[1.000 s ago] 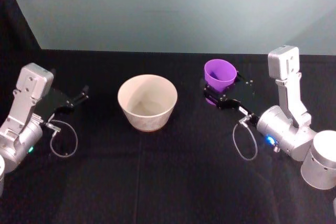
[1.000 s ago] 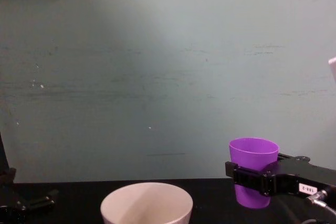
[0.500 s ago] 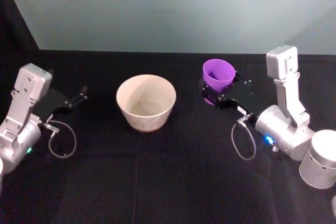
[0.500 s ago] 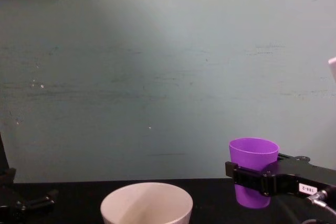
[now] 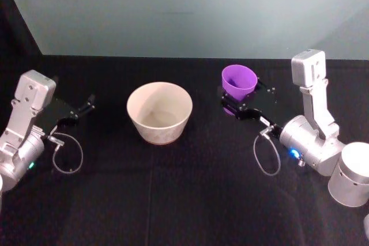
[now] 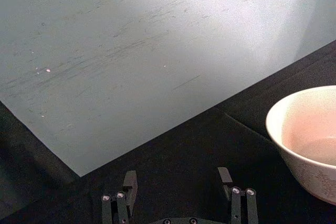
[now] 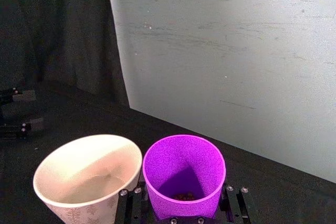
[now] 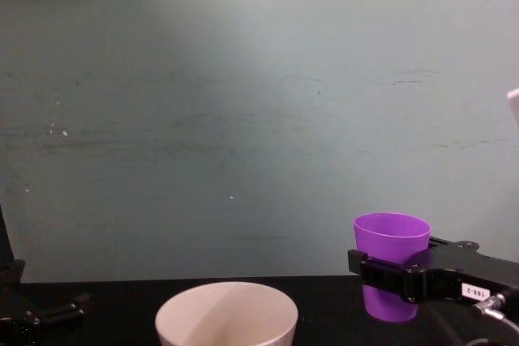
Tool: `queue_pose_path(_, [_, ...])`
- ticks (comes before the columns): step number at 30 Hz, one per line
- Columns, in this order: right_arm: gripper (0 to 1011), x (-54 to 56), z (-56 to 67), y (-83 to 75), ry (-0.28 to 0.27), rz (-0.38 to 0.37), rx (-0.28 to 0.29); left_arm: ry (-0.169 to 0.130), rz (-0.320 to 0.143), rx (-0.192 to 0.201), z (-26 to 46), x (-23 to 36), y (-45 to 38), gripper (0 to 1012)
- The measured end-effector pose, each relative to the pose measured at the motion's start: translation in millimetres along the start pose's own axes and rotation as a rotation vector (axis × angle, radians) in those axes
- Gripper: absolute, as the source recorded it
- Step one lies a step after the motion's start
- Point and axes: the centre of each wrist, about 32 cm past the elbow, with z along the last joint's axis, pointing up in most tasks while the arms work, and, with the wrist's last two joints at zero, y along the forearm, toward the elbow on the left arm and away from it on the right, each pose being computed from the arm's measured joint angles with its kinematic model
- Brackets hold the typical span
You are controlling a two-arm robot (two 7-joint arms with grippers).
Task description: Pick up the cup and pour the mung beans from the cup into the bowl.
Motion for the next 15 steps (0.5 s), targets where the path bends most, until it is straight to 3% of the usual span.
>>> queue_pose_path(15, [717, 0.0, 0.0, 0.0, 0.0, 0.0, 0.0, 0.0, 0.0, 0.0, 0.0, 0.0, 0.0, 1000])
